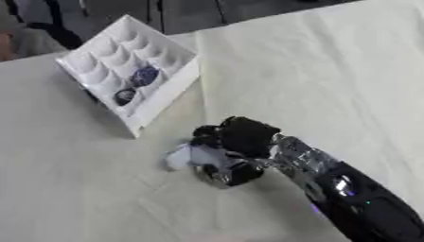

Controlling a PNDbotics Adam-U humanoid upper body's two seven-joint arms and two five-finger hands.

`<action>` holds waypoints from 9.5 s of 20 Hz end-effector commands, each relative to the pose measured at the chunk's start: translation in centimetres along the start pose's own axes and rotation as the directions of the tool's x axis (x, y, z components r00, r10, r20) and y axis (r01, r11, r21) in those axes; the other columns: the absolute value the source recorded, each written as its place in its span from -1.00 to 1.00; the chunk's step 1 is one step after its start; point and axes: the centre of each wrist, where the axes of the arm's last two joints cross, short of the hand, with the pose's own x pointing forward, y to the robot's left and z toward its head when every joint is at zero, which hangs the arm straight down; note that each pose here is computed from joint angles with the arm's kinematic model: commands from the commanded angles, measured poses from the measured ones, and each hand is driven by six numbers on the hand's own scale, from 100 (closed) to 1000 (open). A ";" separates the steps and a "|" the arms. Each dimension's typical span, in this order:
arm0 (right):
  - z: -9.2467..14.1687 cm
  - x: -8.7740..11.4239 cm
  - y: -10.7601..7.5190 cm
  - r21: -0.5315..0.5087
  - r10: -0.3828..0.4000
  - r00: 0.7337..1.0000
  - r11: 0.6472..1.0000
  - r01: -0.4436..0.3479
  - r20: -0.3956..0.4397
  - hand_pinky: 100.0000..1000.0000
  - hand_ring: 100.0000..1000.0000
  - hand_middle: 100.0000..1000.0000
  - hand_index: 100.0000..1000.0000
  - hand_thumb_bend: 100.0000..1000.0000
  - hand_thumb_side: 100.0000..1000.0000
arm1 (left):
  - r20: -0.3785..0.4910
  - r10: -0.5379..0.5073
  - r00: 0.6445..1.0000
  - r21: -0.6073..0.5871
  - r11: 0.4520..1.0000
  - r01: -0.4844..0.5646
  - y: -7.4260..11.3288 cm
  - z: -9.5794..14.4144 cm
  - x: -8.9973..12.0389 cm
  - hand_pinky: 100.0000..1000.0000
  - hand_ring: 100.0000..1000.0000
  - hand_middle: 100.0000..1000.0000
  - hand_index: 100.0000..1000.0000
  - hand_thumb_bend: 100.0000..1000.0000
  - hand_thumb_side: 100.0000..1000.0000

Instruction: Pick up objects on the table and place them in the box.

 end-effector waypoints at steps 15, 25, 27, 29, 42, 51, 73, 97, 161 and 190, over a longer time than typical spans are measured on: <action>2.1 -1.1 -1.7 0.208 -0.106 0.992 0.974 0.090 0.065 -1.00 -1.00 -0.24 -0.28 -1.00 -0.99 | 0.024 -0.032 0.999 -0.009 0.999 0.032 0.8 -0.6 0.7 0.44 0.55 0.58 0.78 -0.65 0.96; 3.3 -2.3 -3.1 0.117 -0.105 0.994 0.988 0.102 0.023 -1.00 -1.00 -0.23 -0.29 -1.00 -0.93 | 0.020 -0.034 0.999 -0.005 0.999 0.035 0.8 -0.5 0.7 0.44 0.55 0.58 0.77 -0.65 0.96; 4.2 -2.6 -4.8 0.068 -0.099 0.995 0.993 0.098 0.019 -1.00 -1.00 -0.22 -0.30 -1.00 -0.93 | 0.020 -0.036 0.999 -0.005 0.999 0.036 0.9 -0.5 0.7 0.44 0.55 0.58 0.77 -0.65 0.96; 5.0 -2.8 -6.2 0.035 -0.129 0.992 0.991 0.128 0.007 -1.00 -1.00 -0.22 -0.32 -1.00 -0.94 | 0.019 -0.037 0.999 -0.005 0.999 0.037 0.9 -0.5 0.7 0.44 0.55 0.58 0.77 -0.65 0.96; 8.7 -5.7 -13.4 -0.109 -0.289 0.951 0.955 0.277 -0.113 -1.00 -1.00 -0.18 -0.30 -1.00 -0.86 | 0.039 -0.019 0.999 -0.025 1.000 0.020 0.6 -0.9 0.8 0.43 0.54 0.58 0.77 -0.66 0.96; 10.3 -9.7 -15.8 -0.309 -0.337 0.894 0.919 0.245 -0.294 -1.00 -1.00 -0.18 -0.30 -1.00 -0.88 | 0.104 0.051 0.993 -0.049 0.998 -0.046 -0.3 -2.8 1.2 0.40 0.52 0.56 0.75 -0.66 0.90; 12.7 -15.4 -13.6 -0.674 -0.589 0.587 0.732 0.098 -0.555 -1.00 -1.00 -0.13 -0.32 -1.00 -0.69 | 0.207 0.214 0.955 -0.196 0.965 -0.174 -3.1 -6.6 2.3 0.39 0.51 0.55 0.74 -0.65 0.89; 8.3 -12.5 -15.8 -0.772 -0.573 0.785 0.602 0.206 -0.238 -0.87 -1.00 0.02 -0.20 -1.00 -0.41 | 0.249 0.286 0.925 -0.275 0.937 -0.216 -4.4 -7.9 2.9 0.39 0.51 0.54 0.74 -0.64 0.86; 7.5 -13.4 -12.3 -0.528 -0.187 0.947 0.849 0.023 -0.260 0.88 0.26 1.00 1.00 -1.00 0.49 | 0.269 0.362 0.892 -0.351 0.900 -0.259 -6.0 -8.7 3.4 0.38 0.52 0.53 0.73 -0.64 0.89; 7.5 -11.3 -15.6 -0.536 -0.150 0.961 0.844 0.003 -0.231 0.37 -0.12 0.92 0.83 -1.00 0.37 | 0.264 0.343 0.902 -0.344 0.907 -0.244 -5.6 -8.4 3.2 0.38 0.52 0.53 0.73 -0.65 0.90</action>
